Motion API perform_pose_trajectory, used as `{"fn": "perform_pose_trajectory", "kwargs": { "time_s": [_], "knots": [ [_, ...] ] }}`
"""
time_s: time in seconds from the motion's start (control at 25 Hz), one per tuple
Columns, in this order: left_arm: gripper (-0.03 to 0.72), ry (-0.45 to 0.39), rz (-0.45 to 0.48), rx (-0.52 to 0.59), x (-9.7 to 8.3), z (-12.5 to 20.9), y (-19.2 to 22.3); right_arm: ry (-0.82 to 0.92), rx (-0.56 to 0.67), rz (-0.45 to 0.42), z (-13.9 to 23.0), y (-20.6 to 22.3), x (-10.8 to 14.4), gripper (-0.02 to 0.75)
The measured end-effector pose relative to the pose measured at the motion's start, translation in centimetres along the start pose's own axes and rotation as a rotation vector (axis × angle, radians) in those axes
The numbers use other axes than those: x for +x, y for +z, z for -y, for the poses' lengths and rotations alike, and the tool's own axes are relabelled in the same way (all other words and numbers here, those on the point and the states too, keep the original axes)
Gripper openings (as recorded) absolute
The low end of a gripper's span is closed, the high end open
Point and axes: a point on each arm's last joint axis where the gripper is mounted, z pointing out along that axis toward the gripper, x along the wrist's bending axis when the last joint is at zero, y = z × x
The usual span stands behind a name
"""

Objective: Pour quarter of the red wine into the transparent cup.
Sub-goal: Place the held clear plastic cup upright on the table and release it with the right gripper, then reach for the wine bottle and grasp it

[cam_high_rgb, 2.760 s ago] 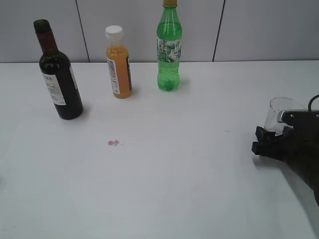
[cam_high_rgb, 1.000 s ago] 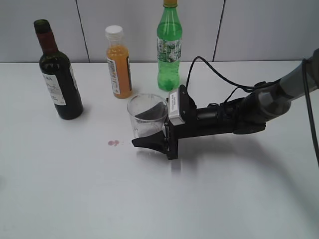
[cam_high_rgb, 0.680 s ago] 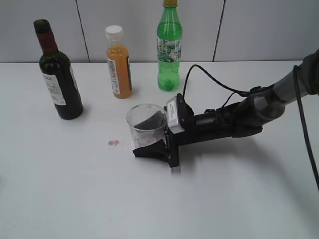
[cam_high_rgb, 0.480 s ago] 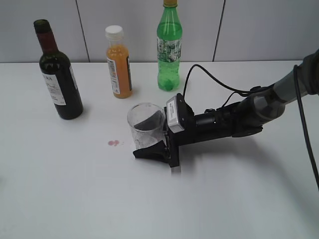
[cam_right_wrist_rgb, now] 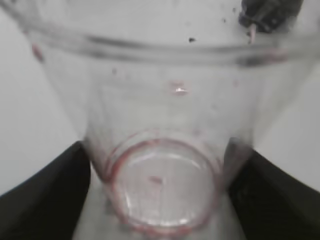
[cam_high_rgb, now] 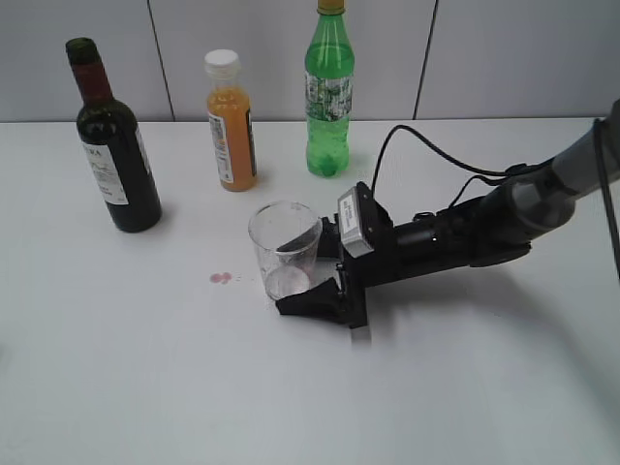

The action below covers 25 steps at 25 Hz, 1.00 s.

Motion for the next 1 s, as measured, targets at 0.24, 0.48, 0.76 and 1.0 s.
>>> {"fn": "perform_pose_trajectory", "kwargs": {
  "time_s": [0.24, 0.48, 0.76, 1.0],
  "knots": [
    [0.457, 0.0, 0.0, 0.0, 0.0, 0.0, 0.0, 0.031, 0.079, 0.082, 0.1, -3.7, 1.0, 0.668],
    [0.457, 0.0, 0.0, 0.0, 0.0, 0.0, 0.0, -0.004, 0.188, 0.198, -1.5, -7.4, 0.9, 0.667],
    [0.457, 0.0, 0.0, 0.0, 0.0, 0.0, 0.0, -0.006, 0.294, 0.433, -7.5, -11.3, -0.6, 0.626],
    [0.457, 0.0, 0.0, 0.0, 0.0, 0.0, 0.0, 0.11, 0.395, 0.756, -11.9, -15.1, -1.4, 0.596]
  ]
}}
